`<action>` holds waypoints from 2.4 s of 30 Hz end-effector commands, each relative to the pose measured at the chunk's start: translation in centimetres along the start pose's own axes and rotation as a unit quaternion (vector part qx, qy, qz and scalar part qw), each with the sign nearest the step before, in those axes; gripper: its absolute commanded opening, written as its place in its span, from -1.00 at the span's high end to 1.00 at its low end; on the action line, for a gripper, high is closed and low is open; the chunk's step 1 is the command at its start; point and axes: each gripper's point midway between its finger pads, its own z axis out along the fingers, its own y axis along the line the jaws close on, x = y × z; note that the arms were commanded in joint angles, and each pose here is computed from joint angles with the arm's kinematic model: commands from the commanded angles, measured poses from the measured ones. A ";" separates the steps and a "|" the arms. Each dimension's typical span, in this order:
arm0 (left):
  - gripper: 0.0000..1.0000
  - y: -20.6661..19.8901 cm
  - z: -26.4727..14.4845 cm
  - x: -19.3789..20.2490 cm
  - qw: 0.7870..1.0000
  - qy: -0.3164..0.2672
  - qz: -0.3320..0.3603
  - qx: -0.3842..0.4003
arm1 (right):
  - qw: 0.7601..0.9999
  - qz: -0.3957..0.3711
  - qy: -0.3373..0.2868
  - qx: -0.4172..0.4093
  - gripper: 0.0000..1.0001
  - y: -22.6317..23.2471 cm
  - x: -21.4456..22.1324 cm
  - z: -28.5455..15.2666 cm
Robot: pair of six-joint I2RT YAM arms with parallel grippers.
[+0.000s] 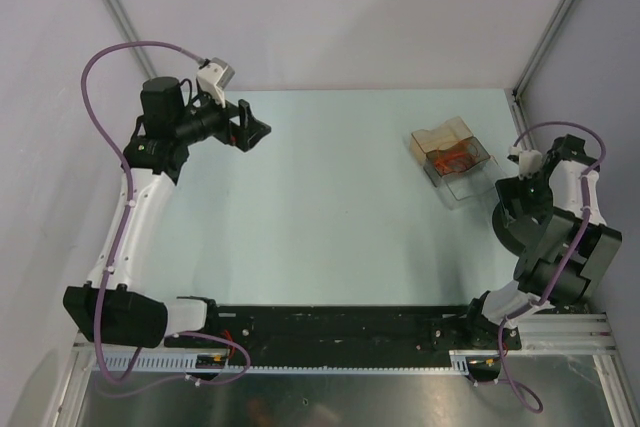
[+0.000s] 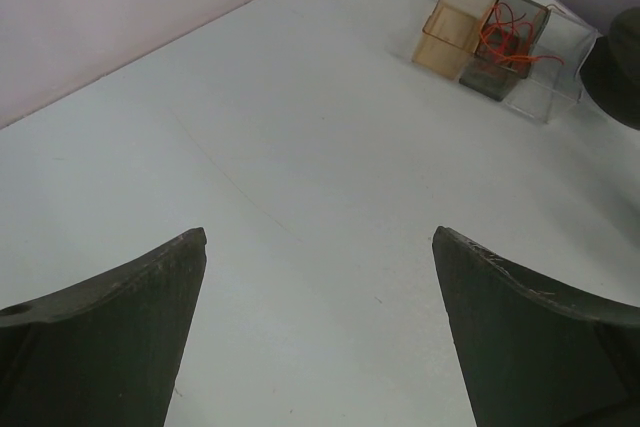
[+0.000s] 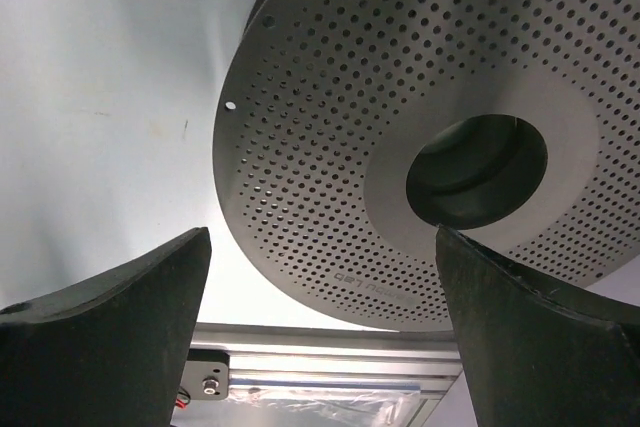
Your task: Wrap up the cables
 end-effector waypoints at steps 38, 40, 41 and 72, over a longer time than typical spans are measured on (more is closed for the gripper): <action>-0.99 0.8 1.6 -2.2 1.000 -0.016 -0.016 -0.005 | 0.983 -0.101 -0.143 0.046 -0.08 5.4 -4.8 -10.1; -0.99 1.7 1.8 -2.0 0.999 -0.012 -0.033 -0.026 | 0.975 -0.128 -0.177 0.033 -0.09 7.9 -7.4 -11.8; -0.99 2.0 1.8 -2.0 0.998 -0.011 -0.046 -0.035 | 0.970 -0.144 -0.192 0.024 -0.09 9.3 -8.7 -12.4; -0.99 10.8 -8.8 9.2 0.942 0.054 -0.237 -0.229 | 0.801 -0.557 -0.162 -0.148 -0.97 49.2 -18.2 -1.2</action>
